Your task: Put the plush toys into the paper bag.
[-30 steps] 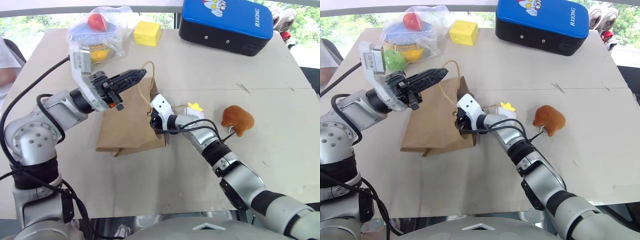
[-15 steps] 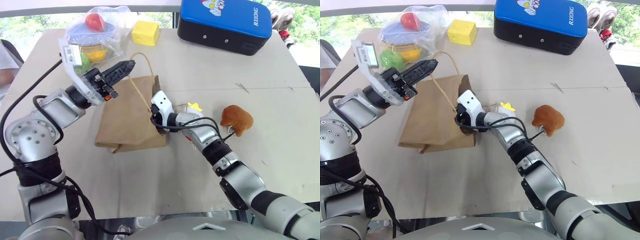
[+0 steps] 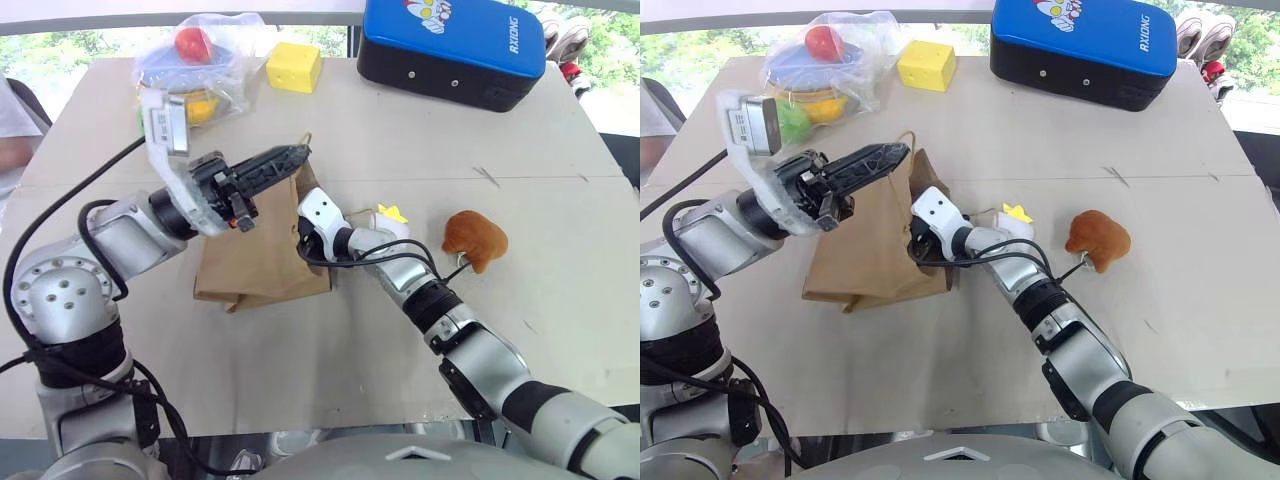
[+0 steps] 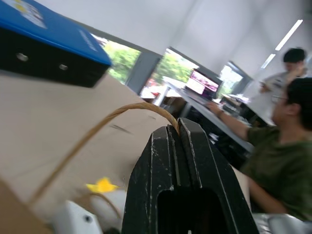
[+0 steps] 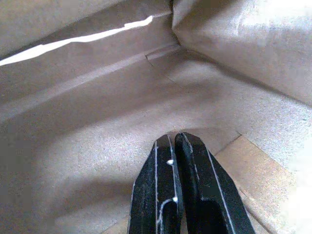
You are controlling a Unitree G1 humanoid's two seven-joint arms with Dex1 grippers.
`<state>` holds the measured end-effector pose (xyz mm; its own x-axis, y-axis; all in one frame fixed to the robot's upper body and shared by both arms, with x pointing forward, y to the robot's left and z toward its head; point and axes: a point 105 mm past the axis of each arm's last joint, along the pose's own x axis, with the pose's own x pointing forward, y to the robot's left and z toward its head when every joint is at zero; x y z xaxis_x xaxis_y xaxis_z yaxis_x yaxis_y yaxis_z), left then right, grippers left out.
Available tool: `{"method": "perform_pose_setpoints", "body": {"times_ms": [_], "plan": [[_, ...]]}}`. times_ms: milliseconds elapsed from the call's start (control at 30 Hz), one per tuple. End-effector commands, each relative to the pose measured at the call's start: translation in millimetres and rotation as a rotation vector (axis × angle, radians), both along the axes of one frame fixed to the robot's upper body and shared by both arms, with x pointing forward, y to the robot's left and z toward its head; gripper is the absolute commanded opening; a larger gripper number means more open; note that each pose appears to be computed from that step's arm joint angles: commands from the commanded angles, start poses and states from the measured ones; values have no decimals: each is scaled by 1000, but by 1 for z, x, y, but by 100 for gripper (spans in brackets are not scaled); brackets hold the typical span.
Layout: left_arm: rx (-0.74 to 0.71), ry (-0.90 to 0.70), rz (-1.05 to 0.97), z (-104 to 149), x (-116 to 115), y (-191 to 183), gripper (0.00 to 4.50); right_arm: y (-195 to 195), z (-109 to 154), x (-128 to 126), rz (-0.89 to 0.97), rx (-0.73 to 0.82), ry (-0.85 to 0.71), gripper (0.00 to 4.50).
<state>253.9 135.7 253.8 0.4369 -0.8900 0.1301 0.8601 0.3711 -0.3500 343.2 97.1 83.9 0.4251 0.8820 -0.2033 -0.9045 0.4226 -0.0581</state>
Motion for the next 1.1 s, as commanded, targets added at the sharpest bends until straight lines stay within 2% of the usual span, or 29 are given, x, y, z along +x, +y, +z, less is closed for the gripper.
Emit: {"method": "perform_pose_setpoints", "body": {"times_ms": [33, 200, 333, 500, 667, 767, 900, 1000, 1100], "plan": [[-8, -15, -103, 12, -27, 1, 0, 31, -6, -18, 21, 32, 122, 1], [98, 38, -10, -2, -28, 39, 0, 31, -6, -19, 26, 57, 170, 1], [22, 8, 103, 12, -13, 65, 0, 31, -8, -20, 31, 52, 182, 1], [-19, -20, 117, 20, -8, 65, 0, 31, -5, -20, 31, 56, 164, 1], [-42, -69, 244, 24, 11, 70, 0, 35, -1, -32, 143, 22, 37, 1], [-100, -129, 279, 40, 19, 70, 0, 34, -11, -37, 186, -53, -8, 1], [-207, -179, 266, 67, 18, 70, 0, 25, -30, -32, 158, -151, -2, 1], [-234, -207, 265, 80, 18, 73, 0, 19, -36, -23, 79, -152, 39, 1], [-232, -230, 265, 88, 21, 73, 0, 15, -30, -9, -11, -126, 47, 1]]}}
